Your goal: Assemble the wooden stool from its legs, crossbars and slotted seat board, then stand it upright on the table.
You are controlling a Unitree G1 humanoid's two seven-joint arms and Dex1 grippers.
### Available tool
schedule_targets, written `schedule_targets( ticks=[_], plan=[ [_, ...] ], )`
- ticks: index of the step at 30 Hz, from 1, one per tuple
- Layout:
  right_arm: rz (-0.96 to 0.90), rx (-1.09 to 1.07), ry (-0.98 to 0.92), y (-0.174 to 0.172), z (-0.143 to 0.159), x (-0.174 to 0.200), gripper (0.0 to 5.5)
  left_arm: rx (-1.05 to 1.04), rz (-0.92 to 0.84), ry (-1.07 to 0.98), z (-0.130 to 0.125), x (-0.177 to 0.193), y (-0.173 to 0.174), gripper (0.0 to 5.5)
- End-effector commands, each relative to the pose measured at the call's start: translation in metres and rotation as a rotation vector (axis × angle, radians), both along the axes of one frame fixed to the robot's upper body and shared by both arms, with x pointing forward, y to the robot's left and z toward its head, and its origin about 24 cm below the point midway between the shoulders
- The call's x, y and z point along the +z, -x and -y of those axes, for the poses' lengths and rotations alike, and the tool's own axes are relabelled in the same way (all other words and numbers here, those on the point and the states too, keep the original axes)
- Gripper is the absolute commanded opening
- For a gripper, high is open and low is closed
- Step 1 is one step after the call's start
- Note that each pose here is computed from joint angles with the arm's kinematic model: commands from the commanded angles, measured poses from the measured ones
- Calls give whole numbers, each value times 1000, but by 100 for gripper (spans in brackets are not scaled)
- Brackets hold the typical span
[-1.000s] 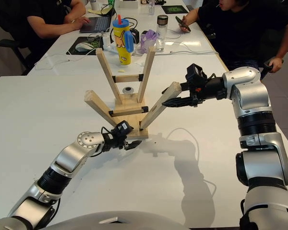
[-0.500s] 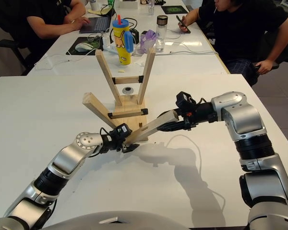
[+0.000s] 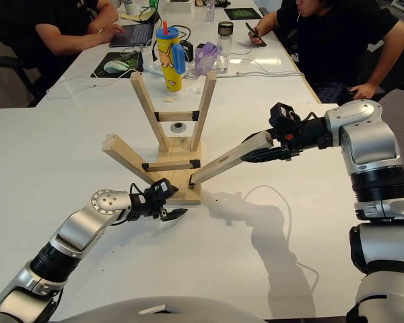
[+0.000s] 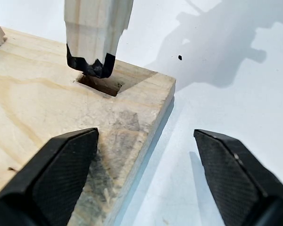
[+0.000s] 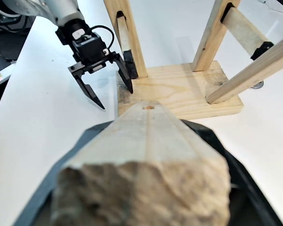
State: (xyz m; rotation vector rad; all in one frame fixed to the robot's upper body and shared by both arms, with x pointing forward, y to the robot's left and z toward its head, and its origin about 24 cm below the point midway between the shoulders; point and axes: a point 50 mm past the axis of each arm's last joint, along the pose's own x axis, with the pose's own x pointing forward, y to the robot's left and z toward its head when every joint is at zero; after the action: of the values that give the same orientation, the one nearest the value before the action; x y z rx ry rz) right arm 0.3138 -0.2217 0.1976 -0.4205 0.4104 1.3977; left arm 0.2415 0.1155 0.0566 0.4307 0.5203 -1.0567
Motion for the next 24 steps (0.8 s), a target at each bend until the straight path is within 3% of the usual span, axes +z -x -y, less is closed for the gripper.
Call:
schedule_targets(
  ticks=[1, 20, 24],
  plan=[
    [46, 26, 77, -8, -3, 15, 204, 45, -199, -87, -12, -37, 20, 375],
    [12, 113, 240, -8, -21, 17, 204, 85, -192, -42, 2, -43, 21, 375],
    [30, 146, 242, -4, -40, 24, 204, 92, -192, -41, 2, -44, 20, 375]
  ],
)
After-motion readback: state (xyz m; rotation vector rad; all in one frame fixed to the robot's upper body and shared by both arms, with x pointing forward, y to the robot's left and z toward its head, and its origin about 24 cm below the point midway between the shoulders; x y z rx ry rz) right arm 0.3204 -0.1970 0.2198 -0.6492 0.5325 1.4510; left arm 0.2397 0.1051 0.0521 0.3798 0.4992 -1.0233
